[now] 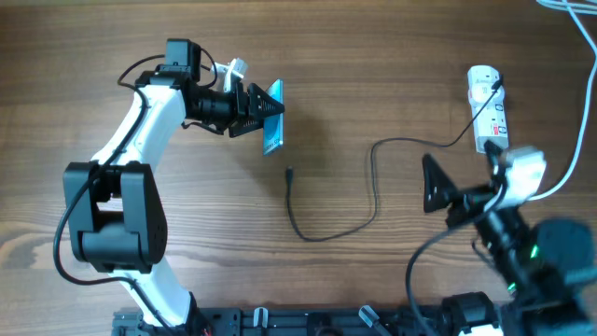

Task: Plug charger to phone and switch on socket
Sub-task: 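Move the right gripper to the phone's side beside the left gripper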

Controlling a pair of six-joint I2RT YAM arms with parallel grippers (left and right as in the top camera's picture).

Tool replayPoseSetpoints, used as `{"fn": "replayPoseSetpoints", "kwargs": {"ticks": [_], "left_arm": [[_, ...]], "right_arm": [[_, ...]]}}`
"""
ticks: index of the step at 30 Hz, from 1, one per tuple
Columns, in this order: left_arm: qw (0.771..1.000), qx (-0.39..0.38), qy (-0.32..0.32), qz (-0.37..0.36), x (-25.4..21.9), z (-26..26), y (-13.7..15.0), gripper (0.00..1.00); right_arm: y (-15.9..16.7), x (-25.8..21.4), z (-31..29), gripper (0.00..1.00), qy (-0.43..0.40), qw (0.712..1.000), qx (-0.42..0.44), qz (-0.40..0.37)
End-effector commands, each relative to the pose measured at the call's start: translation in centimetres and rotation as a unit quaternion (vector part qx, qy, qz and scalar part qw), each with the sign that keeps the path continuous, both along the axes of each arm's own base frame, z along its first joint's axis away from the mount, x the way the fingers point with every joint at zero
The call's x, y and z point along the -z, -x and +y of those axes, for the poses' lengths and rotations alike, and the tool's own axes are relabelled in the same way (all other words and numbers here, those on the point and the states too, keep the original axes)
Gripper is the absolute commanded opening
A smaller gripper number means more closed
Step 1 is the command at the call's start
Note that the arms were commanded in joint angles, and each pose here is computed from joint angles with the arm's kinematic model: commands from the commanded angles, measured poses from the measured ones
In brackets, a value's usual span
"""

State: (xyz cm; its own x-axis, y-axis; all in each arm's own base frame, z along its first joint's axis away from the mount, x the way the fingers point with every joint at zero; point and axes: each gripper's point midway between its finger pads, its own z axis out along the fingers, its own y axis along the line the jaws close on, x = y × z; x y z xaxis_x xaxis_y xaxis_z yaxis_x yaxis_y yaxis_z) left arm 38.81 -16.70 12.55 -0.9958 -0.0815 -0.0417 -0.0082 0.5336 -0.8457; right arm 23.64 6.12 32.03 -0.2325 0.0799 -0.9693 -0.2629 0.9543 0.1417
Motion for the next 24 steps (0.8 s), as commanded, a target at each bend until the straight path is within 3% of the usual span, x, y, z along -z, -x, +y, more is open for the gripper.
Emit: {"fn": "replayPoseSetpoints", "kwargs": {"ticks": [1,4,9,10,14,18,24], "left_arm": [[0.997,0.017,0.071,-0.014,-2.9,-0.7,0.5,0.67],[0.997,0.018,0.069,-0.003,-2.7,-0.8,0.9,0.67],[0.999,0.017,0.035,0.023,-1.6,-1.1,1.7,0.66],[0.999,0.01,0.027,0.033,-1.3,-1.0,1.7,0.67],[0.999,0.004,0.022,0.049,-1.1,-1.4,1.8,0.66],[0.998,-0.007,-0.007,0.059,-0.3,-1.3,1.8,0.67],[0.998,-0.005,-0.044,0.054,0.7,-2.1,1.8,0.68]], "right_arm": [[-1.9,-3.3,3.0,1.0,-0.022,0.996,-0.075,0.05],[-2.6,-3.8,6.6,1.0,-0.088,0.978,-0.165,0.095],[-4.1,-0.9,8.4,1.0,-0.159,0.95,-0.184,0.195],[-4.4,0.1,9.2,0.95,-0.165,0.94,-0.205,0.218],[-5.3,4.2,11.4,0.84,-0.184,0.904,-0.229,0.31],[-5.6,8.9,14.6,0.82,-0.185,0.866,-0.235,0.401],[-6.5,14.5,19.5,0.82,-0.168,0.841,-0.219,0.466]]}}
